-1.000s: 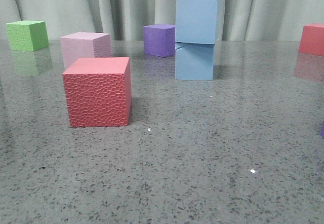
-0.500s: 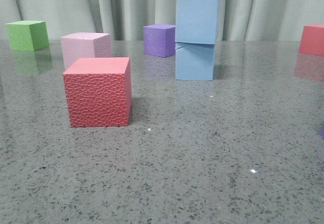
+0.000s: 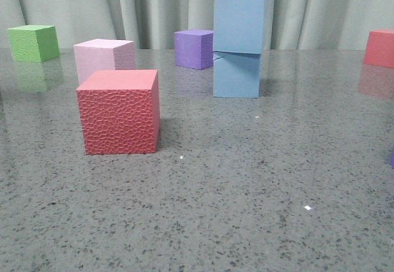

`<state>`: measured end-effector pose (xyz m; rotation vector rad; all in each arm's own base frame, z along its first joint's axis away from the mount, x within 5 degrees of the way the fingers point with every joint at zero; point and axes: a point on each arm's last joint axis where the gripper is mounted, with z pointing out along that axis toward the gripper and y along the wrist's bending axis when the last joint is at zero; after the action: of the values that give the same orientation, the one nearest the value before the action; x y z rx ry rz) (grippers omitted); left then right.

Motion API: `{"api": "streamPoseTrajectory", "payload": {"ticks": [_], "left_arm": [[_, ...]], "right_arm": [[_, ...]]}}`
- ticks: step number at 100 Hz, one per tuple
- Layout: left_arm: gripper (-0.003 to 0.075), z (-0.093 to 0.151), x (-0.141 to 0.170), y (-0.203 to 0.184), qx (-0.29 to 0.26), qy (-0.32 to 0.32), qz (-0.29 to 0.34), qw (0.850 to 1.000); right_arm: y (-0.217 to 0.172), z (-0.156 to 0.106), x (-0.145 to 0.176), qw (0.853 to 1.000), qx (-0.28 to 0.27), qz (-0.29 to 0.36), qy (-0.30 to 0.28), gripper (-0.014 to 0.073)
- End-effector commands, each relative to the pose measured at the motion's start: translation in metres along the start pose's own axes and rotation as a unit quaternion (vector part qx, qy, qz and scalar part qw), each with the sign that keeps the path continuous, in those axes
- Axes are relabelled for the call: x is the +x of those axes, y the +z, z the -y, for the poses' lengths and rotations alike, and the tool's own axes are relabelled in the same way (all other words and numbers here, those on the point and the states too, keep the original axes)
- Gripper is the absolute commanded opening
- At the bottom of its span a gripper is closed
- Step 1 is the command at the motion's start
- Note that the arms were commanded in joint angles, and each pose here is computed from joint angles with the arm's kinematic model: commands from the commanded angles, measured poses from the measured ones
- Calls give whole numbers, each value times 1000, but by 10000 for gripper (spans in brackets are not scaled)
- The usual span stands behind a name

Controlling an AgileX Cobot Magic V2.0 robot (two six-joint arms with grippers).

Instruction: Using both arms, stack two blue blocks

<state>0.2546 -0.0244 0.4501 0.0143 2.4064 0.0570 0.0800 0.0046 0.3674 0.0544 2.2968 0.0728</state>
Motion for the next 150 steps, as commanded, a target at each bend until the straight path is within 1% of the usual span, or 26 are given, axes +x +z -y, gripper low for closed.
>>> {"api": "streamPoseTrajectory", "payload": {"ticks": [1,19,28,41,57,86,103,120,137,150], "left_arm": [[610,-7,16,-33,3,-9,69,998],[610,-12,67,-49,8,-17,90,996],[610,-14,92,-48,8,-24,83,996],[610,-18,126,-50,6,-44,95,994],[610,-21,163,-50,10,-56,125,991],[610,-25,220,-51,18,-77,141,987],[610,-27,246,-51,21,-80,158,984],[610,-26,265,-43,28,-85,139,986],[610,-24,268,-38,33,-87,130,987],[610,-24,268,-38,34,-87,134,987]], "right_arm": [[-5,0,-9,999,2,37,-4,645],[-5,0,-9,999,2,38,-4,645],[-5,0,-9,999,2,38,-4,645],[-5,0,-9,999,2,38,-4,645],[-5,0,-9,999,2,38,-5,645],[-6,0,-9,999,2,39,-19,645],[-8,0,-9,999,1,48,-23,645],[-16,1,2,996,-8,88,-25,645],[-17,4,18,994,-11,107,-26,645],[-12,5,30,994,-10,103,-26,645]]}}
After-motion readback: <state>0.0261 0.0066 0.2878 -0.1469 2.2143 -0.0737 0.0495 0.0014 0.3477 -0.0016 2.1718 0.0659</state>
